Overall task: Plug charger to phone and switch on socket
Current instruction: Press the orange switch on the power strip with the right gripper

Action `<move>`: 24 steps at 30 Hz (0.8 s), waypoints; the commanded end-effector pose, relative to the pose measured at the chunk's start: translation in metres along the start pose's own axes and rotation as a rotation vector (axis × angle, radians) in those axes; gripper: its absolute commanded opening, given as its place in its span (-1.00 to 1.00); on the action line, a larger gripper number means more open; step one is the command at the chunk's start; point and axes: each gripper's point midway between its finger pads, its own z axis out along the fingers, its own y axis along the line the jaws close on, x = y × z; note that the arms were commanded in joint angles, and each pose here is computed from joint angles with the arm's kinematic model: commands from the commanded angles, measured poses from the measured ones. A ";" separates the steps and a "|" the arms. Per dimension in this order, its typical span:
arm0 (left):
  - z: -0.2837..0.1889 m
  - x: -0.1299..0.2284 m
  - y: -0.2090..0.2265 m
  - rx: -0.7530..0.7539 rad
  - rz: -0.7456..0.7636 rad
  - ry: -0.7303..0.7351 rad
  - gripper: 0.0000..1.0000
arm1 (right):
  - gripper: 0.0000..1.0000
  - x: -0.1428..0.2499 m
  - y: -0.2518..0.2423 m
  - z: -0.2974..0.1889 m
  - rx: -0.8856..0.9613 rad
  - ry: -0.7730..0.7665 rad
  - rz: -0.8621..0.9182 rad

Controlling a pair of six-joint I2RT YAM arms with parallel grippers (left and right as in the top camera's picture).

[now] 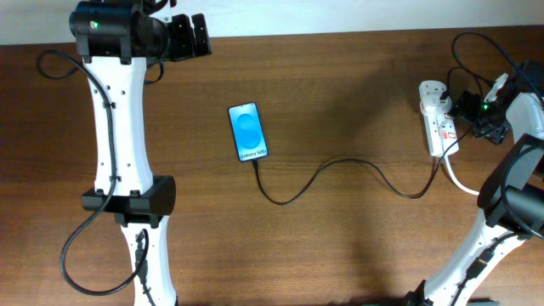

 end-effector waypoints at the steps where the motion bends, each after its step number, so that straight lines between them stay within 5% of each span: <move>1: -0.007 -0.002 0.001 -0.008 0.010 -0.019 0.99 | 0.93 0.044 0.040 0.026 -0.068 0.143 -0.089; 17: -0.007 -0.002 0.001 -0.008 0.010 -0.019 0.99 | 0.95 0.044 0.036 0.026 -0.056 0.147 -0.086; 24: -0.007 -0.002 0.001 -0.008 0.010 -0.019 0.99 | 0.94 0.013 0.004 0.009 0.000 0.075 0.030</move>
